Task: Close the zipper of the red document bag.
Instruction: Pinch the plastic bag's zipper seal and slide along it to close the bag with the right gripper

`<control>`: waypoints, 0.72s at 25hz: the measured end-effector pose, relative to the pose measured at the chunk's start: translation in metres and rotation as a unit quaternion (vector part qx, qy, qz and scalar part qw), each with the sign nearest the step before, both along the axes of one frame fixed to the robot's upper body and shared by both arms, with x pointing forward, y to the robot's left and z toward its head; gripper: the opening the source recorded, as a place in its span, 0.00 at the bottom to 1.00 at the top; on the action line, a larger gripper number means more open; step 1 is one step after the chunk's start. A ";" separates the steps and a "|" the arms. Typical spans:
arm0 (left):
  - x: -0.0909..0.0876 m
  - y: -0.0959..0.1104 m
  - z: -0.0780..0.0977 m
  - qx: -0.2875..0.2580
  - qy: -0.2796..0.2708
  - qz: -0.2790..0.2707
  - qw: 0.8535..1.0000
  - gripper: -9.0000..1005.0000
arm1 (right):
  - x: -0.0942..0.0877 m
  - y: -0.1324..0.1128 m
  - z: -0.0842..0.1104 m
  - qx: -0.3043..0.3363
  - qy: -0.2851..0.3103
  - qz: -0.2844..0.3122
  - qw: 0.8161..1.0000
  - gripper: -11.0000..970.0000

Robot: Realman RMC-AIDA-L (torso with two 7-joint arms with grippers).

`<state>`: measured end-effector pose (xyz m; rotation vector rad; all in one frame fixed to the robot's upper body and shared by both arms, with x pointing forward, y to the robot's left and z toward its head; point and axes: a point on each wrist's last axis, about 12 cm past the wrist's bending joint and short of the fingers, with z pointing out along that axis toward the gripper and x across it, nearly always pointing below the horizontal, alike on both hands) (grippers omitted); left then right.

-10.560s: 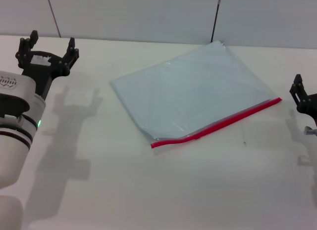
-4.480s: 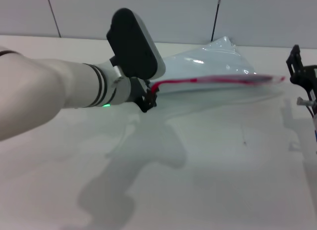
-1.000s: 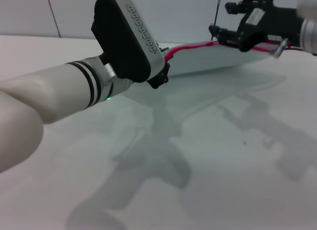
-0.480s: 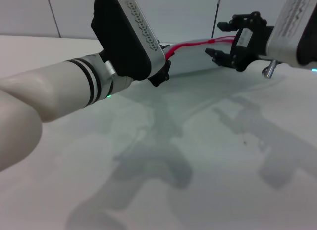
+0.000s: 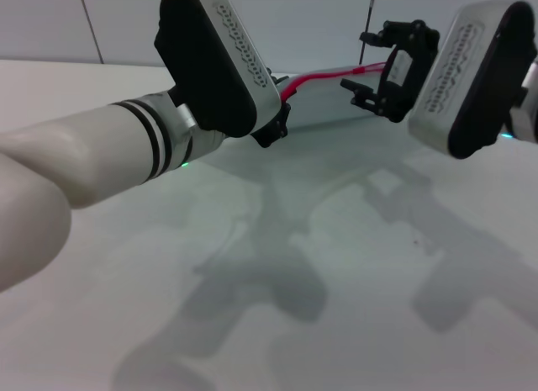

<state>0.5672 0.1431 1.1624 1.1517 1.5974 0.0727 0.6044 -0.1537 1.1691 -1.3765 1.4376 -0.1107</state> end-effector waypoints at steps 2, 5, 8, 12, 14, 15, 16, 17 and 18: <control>0.000 0.000 0.000 0.000 0.000 0.000 1.000 0.06 | -0.001 0.003 -0.001 -0.002 -0.008 0.002 1.000 0.56; 0.000 0.000 0.000 0.000 0.001 0.000 1.000 0.06 | -0.002 0.004 -0.002 -0.007 -0.011 0.004 1.000 0.54; 0.000 0.000 0.000 0.000 0.000 -0.001 1.000 0.06 | -0.003 0.005 -0.005 -0.011 -0.010 0.006 1.000 0.53; 0.000 -0.001 0.000 0.000 0.000 -0.001 1.000 0.06 | -0.003 0.005 -0.005 -0.017 -0.012 0.007 1.000 0.51; 0.000 -0.001 -0.001 0.000 0.000 -0.001 1.000 0.06 | -0.003 0.006 -0.006 -0.019 -0.012 0.008 1.000 0.51; 0.000 -0.001 -0.001 0.001 0.000 -0.001 1.000 0.06 | -0.003 0.006 -0.006 -0.019 -0.013 0.008 1.000 0.50; 0.000 -0.001 -0.001 0.001 0.000 -0.001 1.000 0.06 | -0.003 0.007 -0.005 -0.020 -0.013 0.009 1.000 0.49; 0.000 -0.001 -0.001 0.001 0.000 -0.001 1.000 0.06 | -0.002 0.007 -0.005 -0.020 -0.013 0.009 1.000 0.48; 0.000 -0.001 -0.001 0.001 0.000 -0.001 1.000 0.06 | -0.002 0.007 -0.005 -0.020 -0.013 0.009 1.000 0.47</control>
